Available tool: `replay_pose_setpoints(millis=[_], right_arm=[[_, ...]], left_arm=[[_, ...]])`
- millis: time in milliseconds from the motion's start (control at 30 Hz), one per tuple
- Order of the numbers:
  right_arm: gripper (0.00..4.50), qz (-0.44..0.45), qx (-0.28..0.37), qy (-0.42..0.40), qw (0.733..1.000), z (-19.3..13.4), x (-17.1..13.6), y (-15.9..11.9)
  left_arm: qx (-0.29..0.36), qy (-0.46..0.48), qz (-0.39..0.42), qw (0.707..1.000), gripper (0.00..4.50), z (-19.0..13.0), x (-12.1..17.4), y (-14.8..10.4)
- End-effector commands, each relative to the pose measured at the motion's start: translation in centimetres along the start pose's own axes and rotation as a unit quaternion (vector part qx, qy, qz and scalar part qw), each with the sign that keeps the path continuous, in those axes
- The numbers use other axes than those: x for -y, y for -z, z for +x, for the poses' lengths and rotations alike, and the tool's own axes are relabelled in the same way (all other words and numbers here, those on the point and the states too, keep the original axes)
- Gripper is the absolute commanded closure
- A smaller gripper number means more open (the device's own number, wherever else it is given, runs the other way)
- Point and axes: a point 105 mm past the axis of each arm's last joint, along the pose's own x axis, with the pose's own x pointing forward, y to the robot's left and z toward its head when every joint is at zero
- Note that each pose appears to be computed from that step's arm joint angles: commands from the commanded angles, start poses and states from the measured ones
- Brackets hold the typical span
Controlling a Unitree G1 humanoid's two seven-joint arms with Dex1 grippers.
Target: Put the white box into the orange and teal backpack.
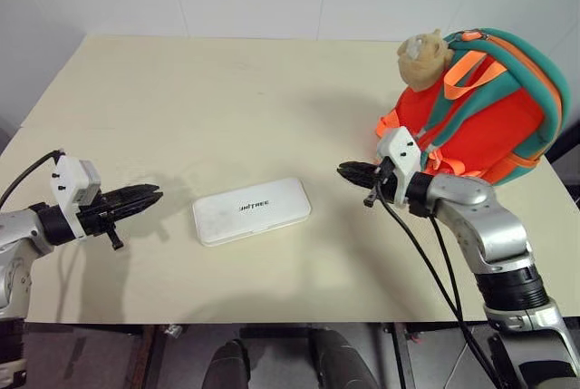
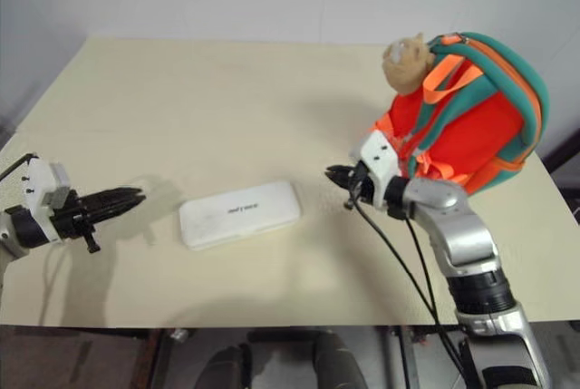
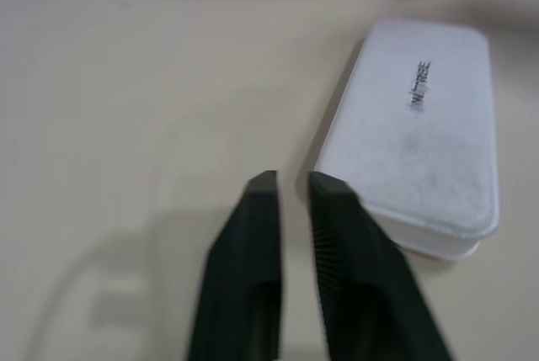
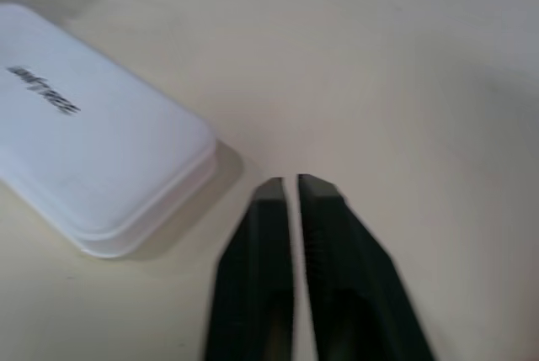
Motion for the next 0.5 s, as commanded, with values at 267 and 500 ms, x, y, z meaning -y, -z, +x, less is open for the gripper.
replay_pose_setpoints(millis=[267, 500], right_arm=[[4.5, -0.009, -0.048, 0.019, 0.999, 2.3, -0.1, 1.8], [4.5, -0.014, -0.067, -0.006, 0.998, 3.5, -1.3, 2.6]], left_arm=[[-0.031, 0.008, -0.162, 0.986, 4.46, -0.6, 2.5, 2.4], [-0.016, 0.022, -0.221, 0.975, 4.46, 0.6, 3.1, 3.3]])
